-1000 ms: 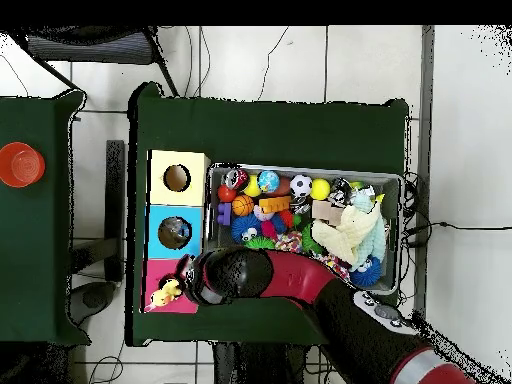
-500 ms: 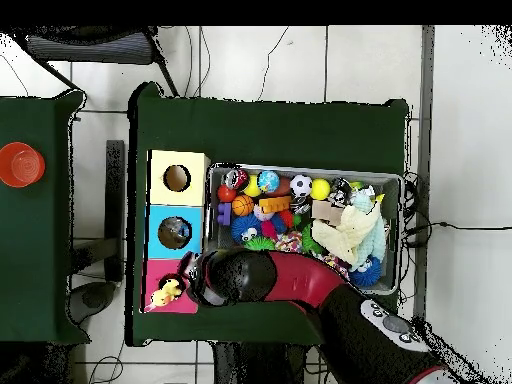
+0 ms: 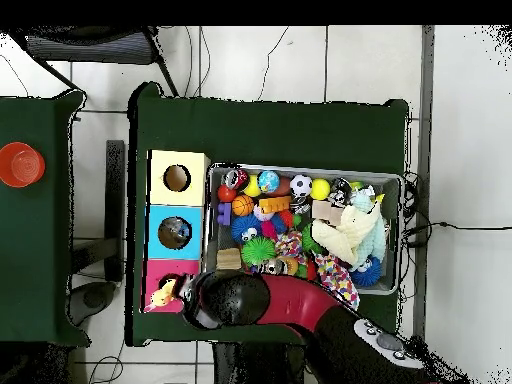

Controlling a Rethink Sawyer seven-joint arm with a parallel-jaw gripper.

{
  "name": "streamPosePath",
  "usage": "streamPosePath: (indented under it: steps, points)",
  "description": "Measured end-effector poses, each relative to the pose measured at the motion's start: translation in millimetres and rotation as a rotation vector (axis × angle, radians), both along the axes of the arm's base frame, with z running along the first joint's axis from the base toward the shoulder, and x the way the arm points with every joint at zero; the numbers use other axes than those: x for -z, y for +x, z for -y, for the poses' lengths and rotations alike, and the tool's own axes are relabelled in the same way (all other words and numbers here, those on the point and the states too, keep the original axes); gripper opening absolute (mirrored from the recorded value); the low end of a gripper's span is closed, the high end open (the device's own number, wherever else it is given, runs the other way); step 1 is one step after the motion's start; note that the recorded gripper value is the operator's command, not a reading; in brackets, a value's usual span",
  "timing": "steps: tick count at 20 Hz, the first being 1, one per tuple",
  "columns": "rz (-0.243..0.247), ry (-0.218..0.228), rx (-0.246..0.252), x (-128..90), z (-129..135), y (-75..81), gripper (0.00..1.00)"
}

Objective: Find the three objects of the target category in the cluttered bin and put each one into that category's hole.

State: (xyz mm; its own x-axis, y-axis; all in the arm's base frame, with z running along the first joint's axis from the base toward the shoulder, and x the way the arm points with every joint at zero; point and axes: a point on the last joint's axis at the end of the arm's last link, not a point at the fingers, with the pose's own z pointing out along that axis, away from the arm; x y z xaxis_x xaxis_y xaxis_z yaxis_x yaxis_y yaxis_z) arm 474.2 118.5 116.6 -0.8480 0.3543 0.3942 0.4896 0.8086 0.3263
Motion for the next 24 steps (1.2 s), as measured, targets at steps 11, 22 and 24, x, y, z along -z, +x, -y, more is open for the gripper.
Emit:
streamPosePath:
  steps: [11, 22, 24]
  points:
    - [0.002, -0.016, -0.015, -2.9, -27.2, -30.1, 0.0]
    - [0.159, -0.06, 0.0, 6.1, -55.9, -20.7, 0.0]
    - [0.187, -0.074, 0.009, 9.1, -58.6, -19.3, 0.0]
